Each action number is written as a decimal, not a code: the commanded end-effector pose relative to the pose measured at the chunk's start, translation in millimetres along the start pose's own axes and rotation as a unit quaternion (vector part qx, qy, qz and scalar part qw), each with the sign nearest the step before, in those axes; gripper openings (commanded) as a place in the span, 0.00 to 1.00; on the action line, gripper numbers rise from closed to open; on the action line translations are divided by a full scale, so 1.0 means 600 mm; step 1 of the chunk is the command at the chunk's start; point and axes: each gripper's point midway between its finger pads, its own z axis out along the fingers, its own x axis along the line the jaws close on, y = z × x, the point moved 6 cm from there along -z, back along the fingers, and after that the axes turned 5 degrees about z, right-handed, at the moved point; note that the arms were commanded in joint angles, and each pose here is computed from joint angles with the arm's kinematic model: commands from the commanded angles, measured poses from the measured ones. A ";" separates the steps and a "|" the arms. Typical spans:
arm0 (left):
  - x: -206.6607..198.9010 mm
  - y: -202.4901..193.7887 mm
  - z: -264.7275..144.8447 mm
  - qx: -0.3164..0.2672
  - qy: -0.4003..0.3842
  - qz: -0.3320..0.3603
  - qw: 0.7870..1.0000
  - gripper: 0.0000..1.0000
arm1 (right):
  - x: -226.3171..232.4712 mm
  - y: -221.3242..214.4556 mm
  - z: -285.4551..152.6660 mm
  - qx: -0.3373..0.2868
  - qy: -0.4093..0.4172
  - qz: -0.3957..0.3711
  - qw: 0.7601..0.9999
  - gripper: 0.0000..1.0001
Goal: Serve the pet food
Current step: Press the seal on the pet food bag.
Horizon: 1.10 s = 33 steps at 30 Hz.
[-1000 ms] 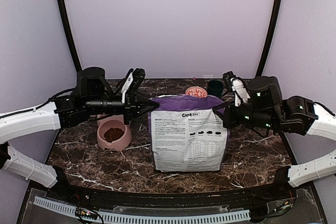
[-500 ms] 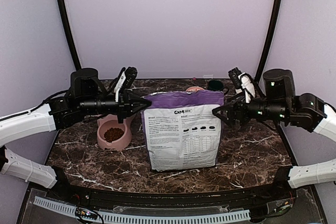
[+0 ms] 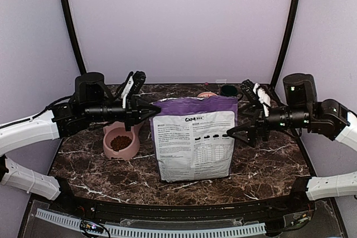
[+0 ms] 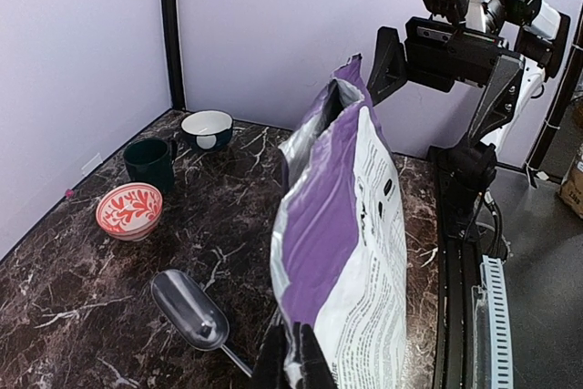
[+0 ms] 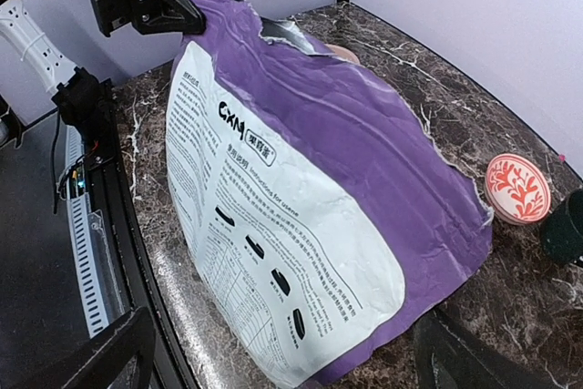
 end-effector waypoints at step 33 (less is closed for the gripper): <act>-0.019 0.018 -0.020 -0.034 -0.051 0.028 0.998 0.00 | -0.057 0.084 0.047 -0.078 0.127 -0.063 0.987 0.64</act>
